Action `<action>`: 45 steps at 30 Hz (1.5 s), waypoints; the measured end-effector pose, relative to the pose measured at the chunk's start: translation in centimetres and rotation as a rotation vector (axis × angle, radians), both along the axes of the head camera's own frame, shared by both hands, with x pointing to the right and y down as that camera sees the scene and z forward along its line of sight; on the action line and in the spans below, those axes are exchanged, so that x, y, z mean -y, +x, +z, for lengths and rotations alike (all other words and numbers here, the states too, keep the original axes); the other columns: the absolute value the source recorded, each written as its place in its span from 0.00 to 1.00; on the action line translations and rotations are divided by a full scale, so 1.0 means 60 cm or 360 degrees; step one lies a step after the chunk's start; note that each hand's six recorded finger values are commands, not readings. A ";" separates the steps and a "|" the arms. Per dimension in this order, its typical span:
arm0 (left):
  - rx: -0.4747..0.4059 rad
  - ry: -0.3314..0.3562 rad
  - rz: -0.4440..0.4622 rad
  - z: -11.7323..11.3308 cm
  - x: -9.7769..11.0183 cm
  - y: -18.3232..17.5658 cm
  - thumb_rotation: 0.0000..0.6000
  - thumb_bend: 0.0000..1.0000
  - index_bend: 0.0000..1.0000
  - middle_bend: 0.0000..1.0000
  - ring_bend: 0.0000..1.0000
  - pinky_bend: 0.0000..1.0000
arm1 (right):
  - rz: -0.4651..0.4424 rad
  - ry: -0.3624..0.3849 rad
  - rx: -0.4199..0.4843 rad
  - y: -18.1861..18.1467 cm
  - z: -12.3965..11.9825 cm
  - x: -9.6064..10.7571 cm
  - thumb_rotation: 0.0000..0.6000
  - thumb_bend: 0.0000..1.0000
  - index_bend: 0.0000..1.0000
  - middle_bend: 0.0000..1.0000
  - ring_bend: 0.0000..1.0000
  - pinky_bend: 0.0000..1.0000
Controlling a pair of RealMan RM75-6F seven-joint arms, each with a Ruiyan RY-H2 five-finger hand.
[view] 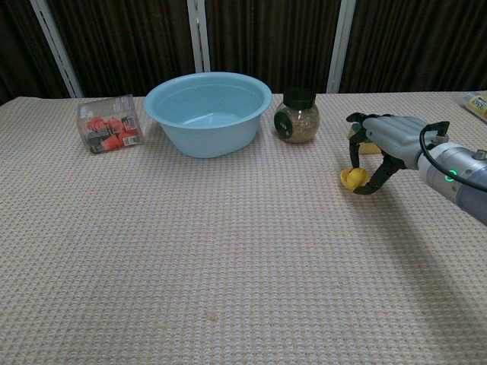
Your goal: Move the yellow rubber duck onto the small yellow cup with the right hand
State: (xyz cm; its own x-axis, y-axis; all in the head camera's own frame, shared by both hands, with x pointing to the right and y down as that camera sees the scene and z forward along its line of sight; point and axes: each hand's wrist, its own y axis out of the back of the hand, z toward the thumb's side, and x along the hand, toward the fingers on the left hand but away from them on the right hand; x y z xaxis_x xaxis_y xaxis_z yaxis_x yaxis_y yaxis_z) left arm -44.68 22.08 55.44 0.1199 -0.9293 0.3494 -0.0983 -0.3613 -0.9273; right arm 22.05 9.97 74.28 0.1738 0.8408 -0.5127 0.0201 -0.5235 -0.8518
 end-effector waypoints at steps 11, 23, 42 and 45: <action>-0.0025 -0.0025 0.0019 0.002 0.000 0.006 1.00 0.00 0.00 0.00 0.00 0.20 | -0.0015 -0.0020 -0.0014 -0.006 0.016 0.009 1.00 0.14 0.56 0.00 0.00 0.00; -0.0048 -0.0058 0.0019 0.005 -0.001 0.008 1.00 0.00 0.00 0.00 0.00 0.21 | -0.0052 -0.0014 -0.0034 -0.009 0.021 0.026 1.00 0.14 0.56 0.00 0.00 0.00; -0.0077 -0.0101 0.0017 0.008 -0.001 0.012 1.00 0.00 0.00 0.00 0.00 0.21 | -0.0059 -0.0019 -0.0041 -0.004 0.026 0.043 1.00 0.14 0.53 0.00 0.00 0.00; -0.0079 -0.0105 0.0017 0.009 -0.001 0.013 1.00 0.00 0.00 0.00 0.00 0.21 | -0.0058 -0.0020 -0.0040 -0.003 0.027 0.044 1.00 0.14 0.47 0.00 0.00 0.00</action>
State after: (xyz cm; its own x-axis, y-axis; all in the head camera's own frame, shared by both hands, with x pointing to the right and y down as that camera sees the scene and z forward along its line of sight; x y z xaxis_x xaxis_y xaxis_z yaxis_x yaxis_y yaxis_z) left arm -43.90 22.12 55.96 0.1486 -0.9029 0.4034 -0.1394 -0.4230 -0.8953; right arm 21.90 7.34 75.89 0.1913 0.8277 -0.5275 -0.0205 -0.5339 -0.8453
